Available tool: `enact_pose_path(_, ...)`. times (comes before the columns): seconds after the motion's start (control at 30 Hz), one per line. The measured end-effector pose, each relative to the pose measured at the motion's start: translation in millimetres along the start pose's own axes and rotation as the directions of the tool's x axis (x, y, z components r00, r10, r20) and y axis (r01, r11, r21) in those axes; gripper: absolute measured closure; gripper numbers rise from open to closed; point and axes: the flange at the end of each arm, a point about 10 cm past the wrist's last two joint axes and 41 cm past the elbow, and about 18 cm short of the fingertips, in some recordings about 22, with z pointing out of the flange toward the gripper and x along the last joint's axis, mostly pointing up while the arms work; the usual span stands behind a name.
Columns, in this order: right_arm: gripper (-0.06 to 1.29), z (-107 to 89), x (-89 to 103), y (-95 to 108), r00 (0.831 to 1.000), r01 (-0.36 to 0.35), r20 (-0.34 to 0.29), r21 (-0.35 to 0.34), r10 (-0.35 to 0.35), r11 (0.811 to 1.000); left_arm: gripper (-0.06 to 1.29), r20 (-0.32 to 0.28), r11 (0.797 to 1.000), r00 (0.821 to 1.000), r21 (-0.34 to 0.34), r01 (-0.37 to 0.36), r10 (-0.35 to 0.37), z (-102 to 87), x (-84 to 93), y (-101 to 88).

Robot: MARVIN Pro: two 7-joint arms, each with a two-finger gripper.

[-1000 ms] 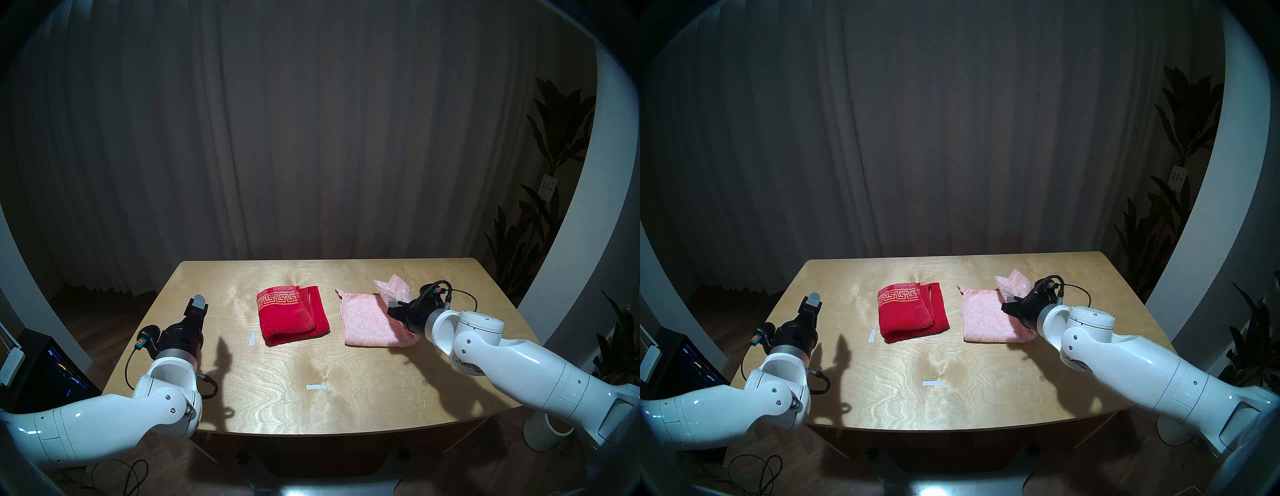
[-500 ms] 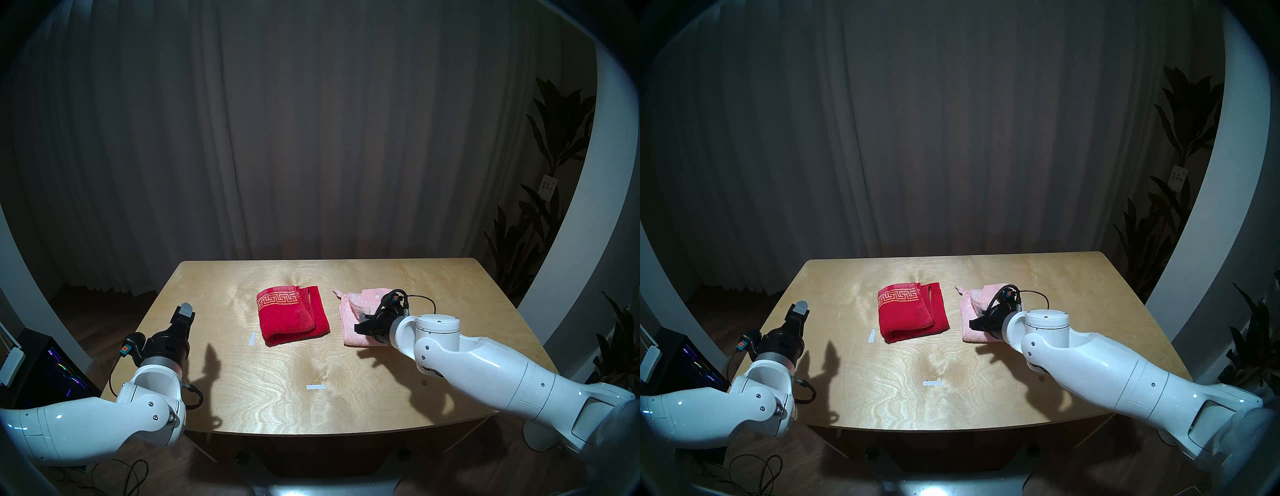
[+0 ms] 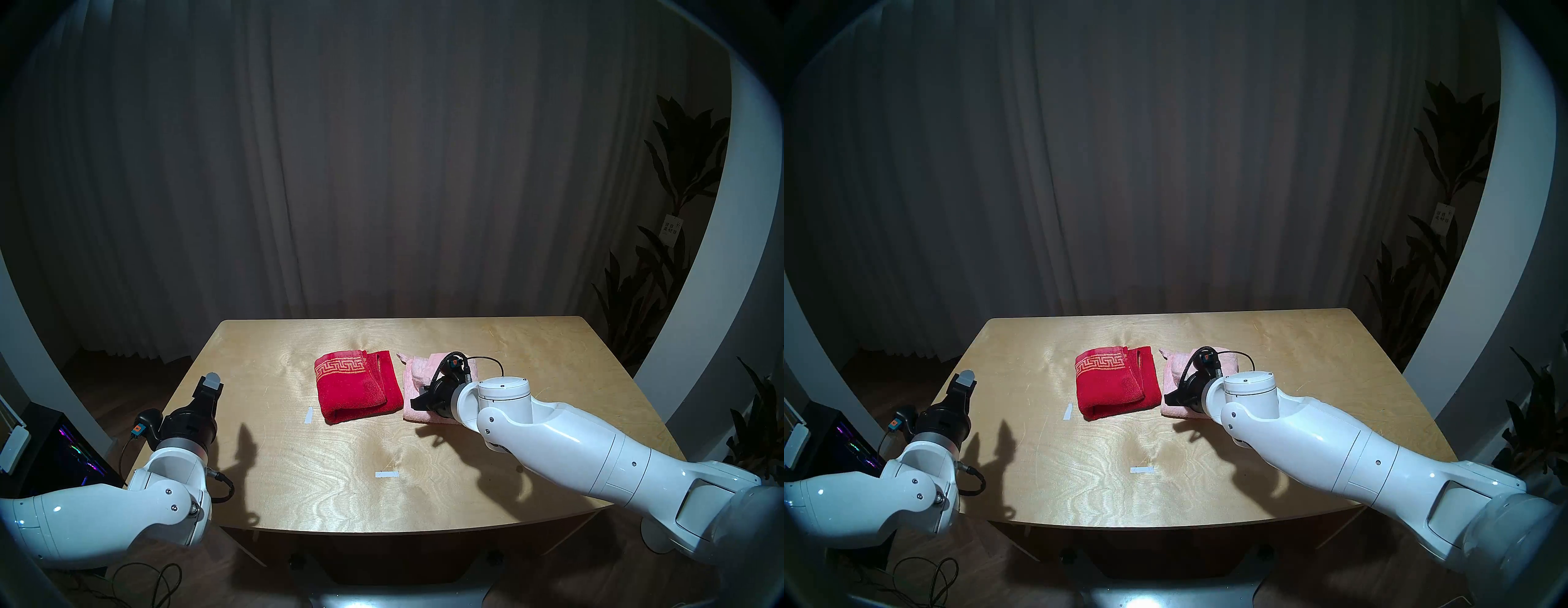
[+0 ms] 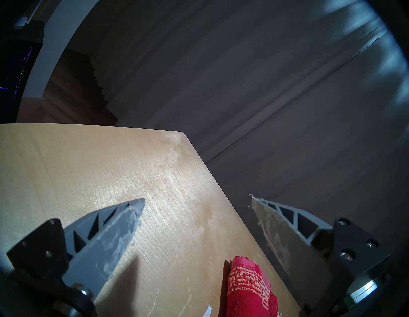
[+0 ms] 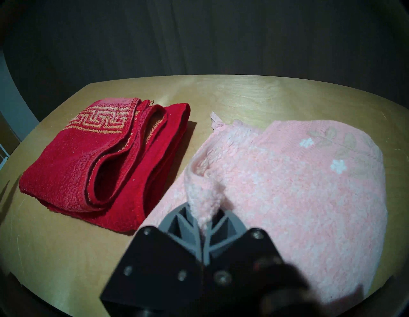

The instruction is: Fold each towel twice and stack them on table

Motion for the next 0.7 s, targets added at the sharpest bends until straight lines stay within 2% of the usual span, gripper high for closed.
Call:
enact_pose_path(0.2,1.25,-2.2,-2.2,-4.1,0.999,0.006,0.039,0.023,-0.007,1.000,0.02,-0.023,0.998,0.999,-0.035,0.046,-0.046,-0.5,5.4,0.7)
enact_pose_path(0.23,1.19,-3.4,-2.5,-4.3,0.999,0.008,0.045,0.027,-0.009,1.000,0.02,-0.028,0.998,0.998,-0.043,0.055,-0.056,-0.7,6.3,0.9)
enact_pose_path(0.27,1.04,-4.5,-2.8,-4.0,0.999,0.010,0.051,0.030,-0.012,0.999,0.02,-0.032,0.997,0.997,-0.050,0.063,-0.064,-1.1,6.9,0.9)
enact_pose_path(0.3,0.98,-5.7,-3.0,-3.1,0.998,0.013,0.056,0.032,-0.015,0.999,0.02,-0.038,0.996,0.997,-0.059,0.072,-0.075,-1.6,7.9,0.9)
enact_pose_path(0.33,0.97,-6.3,-3.1,-2.4,0.998,0.015,0.058,0.033,-0.017,0.999,0.02,-0.039,0.995,0.996,-0.063,0.077,-0.080,-2.0,8.1,0.8)
enact_pose_path(0.43,0.57,-8.9,-3.7,2.6,0.998,0.020,0.066,0.035,-0.022,0.999,0.02,-0.044,0.992,0.994,-0.077,0.097,-0.100,-4.7,7.6,-0.6)
enact_pose_path(0.47,0.35,-9.8,-3.8,4.8,0.997,0.020,0.069,0.037,-0.023,0.999,0.02,-0.043,0.991,0.993,-0.079,0.103,-0.107,-5.9,6.8,-1.5)
enact_pose_path(0.57,0.03,-13.3,-3.8,9.5,0.997,0.018,0.078,0.047,-0.022,0.999,0.02,-0.041,0.990,0.992,-0.081,0.119,-0.122,-8.8,4.3,-3.8)
enact_pose_path(0.7,0.02,-18.8,-4.1,14.2,0.996,0.018,0.090,0.063,-0.023,0.998,0.02,-0.039,0.988,0.990,-0.081,0.132,-0.135,-11.1,1.7,-5.6)
